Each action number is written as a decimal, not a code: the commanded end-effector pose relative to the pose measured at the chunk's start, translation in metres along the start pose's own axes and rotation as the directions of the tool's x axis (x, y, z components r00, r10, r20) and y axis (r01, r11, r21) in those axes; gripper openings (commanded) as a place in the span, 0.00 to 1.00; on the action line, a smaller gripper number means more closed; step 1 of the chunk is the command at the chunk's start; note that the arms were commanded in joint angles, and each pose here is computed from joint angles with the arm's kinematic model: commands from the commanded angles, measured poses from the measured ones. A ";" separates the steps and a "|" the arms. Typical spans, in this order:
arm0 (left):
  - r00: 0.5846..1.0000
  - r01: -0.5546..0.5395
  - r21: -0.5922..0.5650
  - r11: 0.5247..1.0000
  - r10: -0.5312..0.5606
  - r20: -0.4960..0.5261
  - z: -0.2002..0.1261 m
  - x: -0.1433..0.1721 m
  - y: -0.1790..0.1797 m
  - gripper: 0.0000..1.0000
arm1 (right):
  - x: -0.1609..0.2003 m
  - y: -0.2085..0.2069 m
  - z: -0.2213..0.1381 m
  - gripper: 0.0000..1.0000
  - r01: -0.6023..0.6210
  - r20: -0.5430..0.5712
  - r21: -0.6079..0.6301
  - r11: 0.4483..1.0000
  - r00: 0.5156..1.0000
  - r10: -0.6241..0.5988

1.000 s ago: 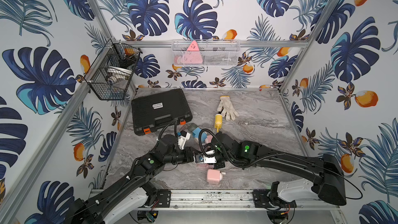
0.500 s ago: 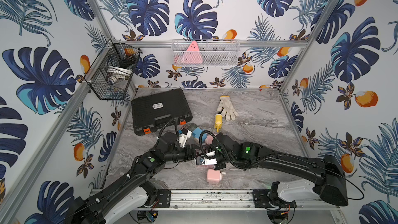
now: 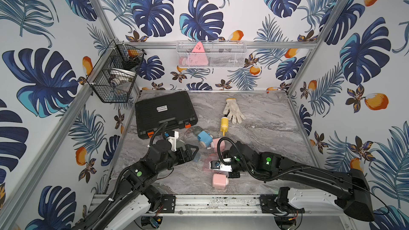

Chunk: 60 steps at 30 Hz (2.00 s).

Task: Put the tray back into the pencil sharpener
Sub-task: Pick up the container from the center of the board, then place the container at the center of the board.

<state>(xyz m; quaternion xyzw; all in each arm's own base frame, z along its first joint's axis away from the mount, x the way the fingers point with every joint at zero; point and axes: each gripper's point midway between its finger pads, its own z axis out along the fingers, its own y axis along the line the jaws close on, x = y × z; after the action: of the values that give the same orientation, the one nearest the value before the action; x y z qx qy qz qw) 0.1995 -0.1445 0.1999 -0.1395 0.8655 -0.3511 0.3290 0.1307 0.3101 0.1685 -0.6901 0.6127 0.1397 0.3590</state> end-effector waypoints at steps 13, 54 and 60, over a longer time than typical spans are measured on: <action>0.890 0.358 -0.421 0.834 -0.168 0.424 -0.061 -0.013 0.136 0.84 | -0.033 0.083 0.041 0.00 -0.080 -0.312 -0.107 0.991 0.949 0.043; 0.846 0.284 -0.358 0.889 -0.057 0.530 -0.122 -0.043 0.116 0.82 | -0.032 0.080 0.102 0.38 -0.164 -0.304 -0.124 0.979 0.945 0.119; 0.983 0.056 -0.330 0.942 0.006 0.185 -0.054 -0.012 0.078 0.81 | -0.040 0.033 0.037 0.39 -0.431 -0.093 0.123 0.894 0.892 0.443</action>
<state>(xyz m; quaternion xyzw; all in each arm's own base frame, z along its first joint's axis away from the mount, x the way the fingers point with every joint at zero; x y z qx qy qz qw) 0.1615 -0.0112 0.1821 -0.3190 0.8425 -0.1334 0.4132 0.0816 0.3761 0.1367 -0.6235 0.7229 0.1330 0.2666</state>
